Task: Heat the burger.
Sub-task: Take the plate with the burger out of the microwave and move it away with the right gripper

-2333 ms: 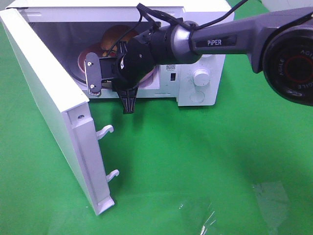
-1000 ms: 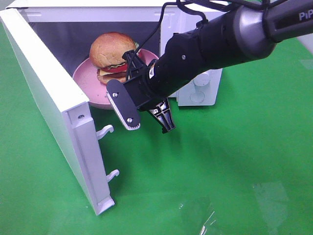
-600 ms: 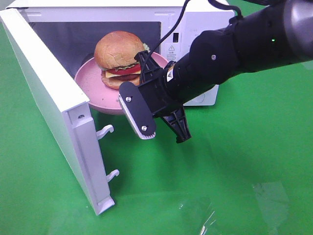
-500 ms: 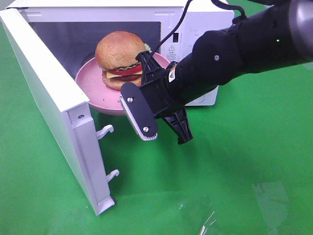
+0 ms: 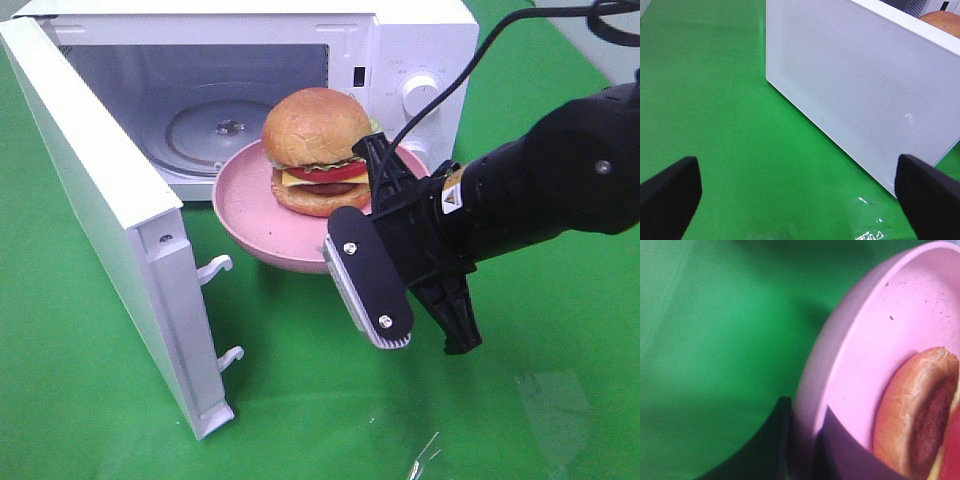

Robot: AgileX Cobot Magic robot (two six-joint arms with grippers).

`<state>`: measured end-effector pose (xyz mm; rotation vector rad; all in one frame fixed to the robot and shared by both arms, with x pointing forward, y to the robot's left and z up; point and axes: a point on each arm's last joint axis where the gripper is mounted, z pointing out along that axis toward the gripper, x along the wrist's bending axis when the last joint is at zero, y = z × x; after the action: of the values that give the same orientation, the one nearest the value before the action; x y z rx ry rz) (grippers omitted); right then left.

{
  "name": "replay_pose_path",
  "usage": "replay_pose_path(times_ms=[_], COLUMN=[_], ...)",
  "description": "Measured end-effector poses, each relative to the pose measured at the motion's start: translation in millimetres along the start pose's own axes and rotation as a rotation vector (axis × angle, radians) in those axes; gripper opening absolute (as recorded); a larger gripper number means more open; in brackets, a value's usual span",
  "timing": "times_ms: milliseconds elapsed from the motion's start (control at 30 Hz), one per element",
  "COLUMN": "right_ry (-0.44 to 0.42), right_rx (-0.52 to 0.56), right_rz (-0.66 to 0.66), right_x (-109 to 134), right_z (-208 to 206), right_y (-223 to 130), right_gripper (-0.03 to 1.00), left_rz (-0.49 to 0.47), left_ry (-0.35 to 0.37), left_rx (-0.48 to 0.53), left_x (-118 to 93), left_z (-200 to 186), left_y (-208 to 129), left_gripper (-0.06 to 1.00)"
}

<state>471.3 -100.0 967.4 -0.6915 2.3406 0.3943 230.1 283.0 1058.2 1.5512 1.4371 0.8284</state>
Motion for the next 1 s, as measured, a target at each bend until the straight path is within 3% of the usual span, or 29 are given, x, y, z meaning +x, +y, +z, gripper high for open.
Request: replay_pose_path(times_ms=[533,867,1000], right_ry=[-0.108,-0.095,-0.077], right_rx=[0.020,0.090,0.170], right_rz=[0.092,0.171,0.274], right_x=[27.7,43.2,51.4], right_z=[-84.6,-119.5,-136.8], right_y=[-6.5,-14.5,-22.4], right_gripper=[0.10,0.10,0.10], left_rz=[0.000,0.000,0.000], left_ry=[0.000,0.000,0.000], left_rx=[0.000,0.000,0.000], left_x=[0.0,0.0,0.0], left_z=[0.0,0.0,0.0], left_y=[0.0,0.0,0.0], left_gripper=[0.96,0.96,0.96])
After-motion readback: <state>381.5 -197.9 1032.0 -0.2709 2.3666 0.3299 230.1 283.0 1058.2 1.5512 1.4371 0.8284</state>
